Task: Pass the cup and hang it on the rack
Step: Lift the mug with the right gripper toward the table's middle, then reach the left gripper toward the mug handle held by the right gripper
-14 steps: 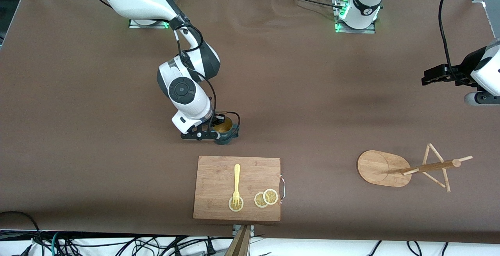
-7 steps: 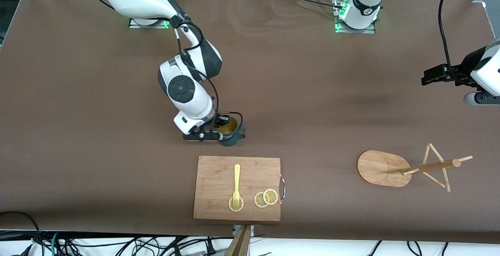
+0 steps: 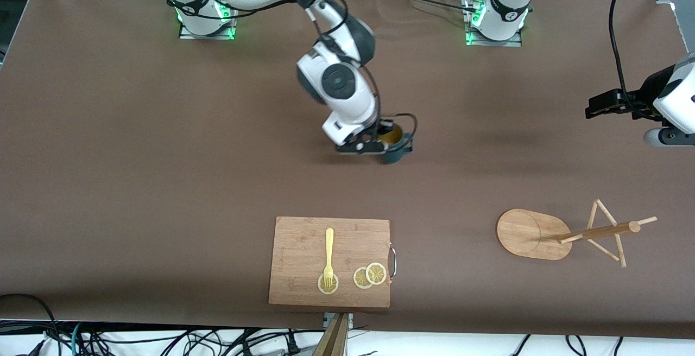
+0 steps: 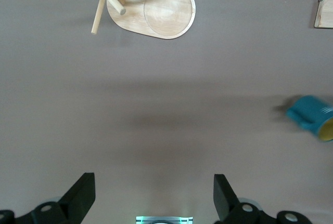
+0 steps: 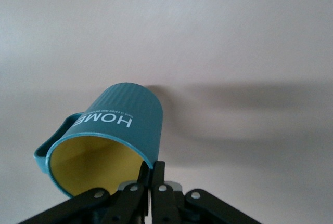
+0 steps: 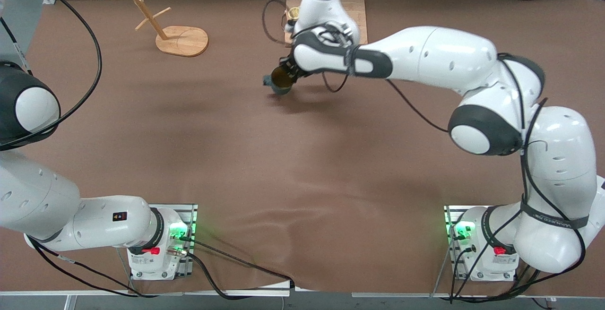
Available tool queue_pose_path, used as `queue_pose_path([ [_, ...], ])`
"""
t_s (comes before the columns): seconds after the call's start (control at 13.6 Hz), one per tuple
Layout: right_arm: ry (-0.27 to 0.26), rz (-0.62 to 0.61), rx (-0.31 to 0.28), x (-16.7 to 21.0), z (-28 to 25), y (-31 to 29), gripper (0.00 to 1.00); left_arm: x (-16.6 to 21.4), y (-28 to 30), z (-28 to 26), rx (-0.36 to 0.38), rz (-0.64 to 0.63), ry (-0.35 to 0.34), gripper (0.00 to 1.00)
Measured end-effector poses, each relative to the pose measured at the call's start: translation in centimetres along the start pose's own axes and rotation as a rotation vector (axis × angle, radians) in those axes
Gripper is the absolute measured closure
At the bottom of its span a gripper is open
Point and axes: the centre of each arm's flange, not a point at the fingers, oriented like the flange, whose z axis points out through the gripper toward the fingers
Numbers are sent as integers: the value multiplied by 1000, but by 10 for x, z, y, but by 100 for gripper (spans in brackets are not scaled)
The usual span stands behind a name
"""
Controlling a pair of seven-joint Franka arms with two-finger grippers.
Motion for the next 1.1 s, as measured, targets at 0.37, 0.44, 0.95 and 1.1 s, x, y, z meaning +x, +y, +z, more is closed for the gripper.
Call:
queue_pose_path([
  [0.37,-47,70,24,-43,49,-45,97,0,1,8,-2,43,-19,0],
  [0.44,-49,78,26,-44,49,-48,97,1,1,11,-3,70,-27,0],
  [0.95,-63,80,29,-50,52,-51,97,0,5,57,-81,441,-133,0],
  [1.1,-62,79,32,-50,51,-52,96,-1,12,86,-143,549,-177,0],
])
